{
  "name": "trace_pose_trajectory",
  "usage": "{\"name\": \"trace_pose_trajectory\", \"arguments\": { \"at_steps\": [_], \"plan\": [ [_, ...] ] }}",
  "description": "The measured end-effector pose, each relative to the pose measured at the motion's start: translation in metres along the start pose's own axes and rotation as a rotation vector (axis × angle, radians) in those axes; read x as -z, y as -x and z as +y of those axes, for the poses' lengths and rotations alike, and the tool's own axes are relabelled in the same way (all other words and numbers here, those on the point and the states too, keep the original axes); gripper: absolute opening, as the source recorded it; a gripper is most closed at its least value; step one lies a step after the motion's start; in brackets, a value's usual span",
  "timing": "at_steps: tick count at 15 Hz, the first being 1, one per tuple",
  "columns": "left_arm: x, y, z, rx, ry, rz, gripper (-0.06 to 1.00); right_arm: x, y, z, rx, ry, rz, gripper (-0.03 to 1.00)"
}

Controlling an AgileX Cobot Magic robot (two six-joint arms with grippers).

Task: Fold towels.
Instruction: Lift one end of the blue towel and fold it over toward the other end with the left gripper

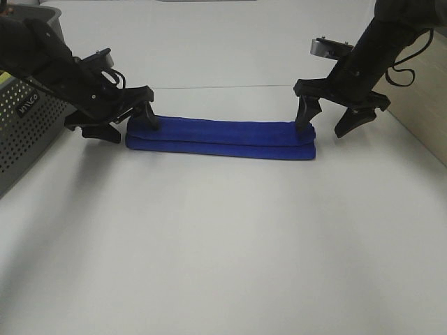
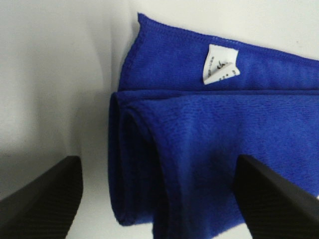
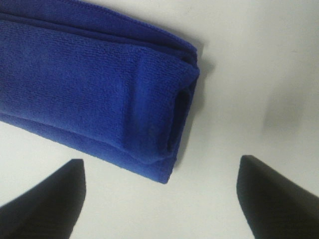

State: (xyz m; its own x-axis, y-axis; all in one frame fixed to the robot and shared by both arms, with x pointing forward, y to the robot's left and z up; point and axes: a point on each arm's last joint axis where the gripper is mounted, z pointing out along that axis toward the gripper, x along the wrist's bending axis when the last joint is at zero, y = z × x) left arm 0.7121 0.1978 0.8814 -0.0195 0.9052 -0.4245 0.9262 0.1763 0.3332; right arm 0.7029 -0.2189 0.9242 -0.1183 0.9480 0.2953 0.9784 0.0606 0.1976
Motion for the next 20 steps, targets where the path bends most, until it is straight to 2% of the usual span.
{"name": "trace_pose_trajectory", "arguments": {
  "at_steps": [2,5,9,10,12,16,18,19,20],
  "plan": [
    [-0.009,0.0,0.006,0.014,0.004,-0.018,0.78,0.0,0.0,0.0,0.0,0.005,-0.001,0.78],
    [-0.015,0.002,0.011,0.028,0.011,-0.038,0.69,0.0,0.0,0.002,0.0,0.017,-0.003,0.78],
    [-0.021,-0.001,0.008,0.031,-0.01,-0.035,0.09,0.0,0.001,0.004,0.0,0.042,-0.006,0.78],
    [-0.021,-0.002,0.008,0.021,-0.01,-0.03,0.05,0.0,0.001,0.004,0.0,0.042,-0.006,0.78],
    [-0.016,-0.002,0.009,-0.031,-0.021,-0.003,0.05,0.0,0.001,0.004,-0.001,0.042,-0.006,0.78],
    [0.026,0.009,0.024,-0.126,-0.011,0.095,0.05,0.0,0.001,0.004,-0.002,0.042,-0.006,0.78],
    [0.059,0.024,0.038,-0.153,-0.044,0.125,0.05,0.0,0.001,0.004,-0.002,0.039,-0.006,0.78],
    [0.059,0.024,0.038,-0.153,-0.044,0.125,0.05,0.0,0.001,0.004,-0.002,0.039,-0.006,0.78],
    [0.078,0.048,0.047,-0.184,-0.057,0.109,0.05,0.0,0.0,0.002,-0.002,0.027,-0.004,0.78]
  ]
}}
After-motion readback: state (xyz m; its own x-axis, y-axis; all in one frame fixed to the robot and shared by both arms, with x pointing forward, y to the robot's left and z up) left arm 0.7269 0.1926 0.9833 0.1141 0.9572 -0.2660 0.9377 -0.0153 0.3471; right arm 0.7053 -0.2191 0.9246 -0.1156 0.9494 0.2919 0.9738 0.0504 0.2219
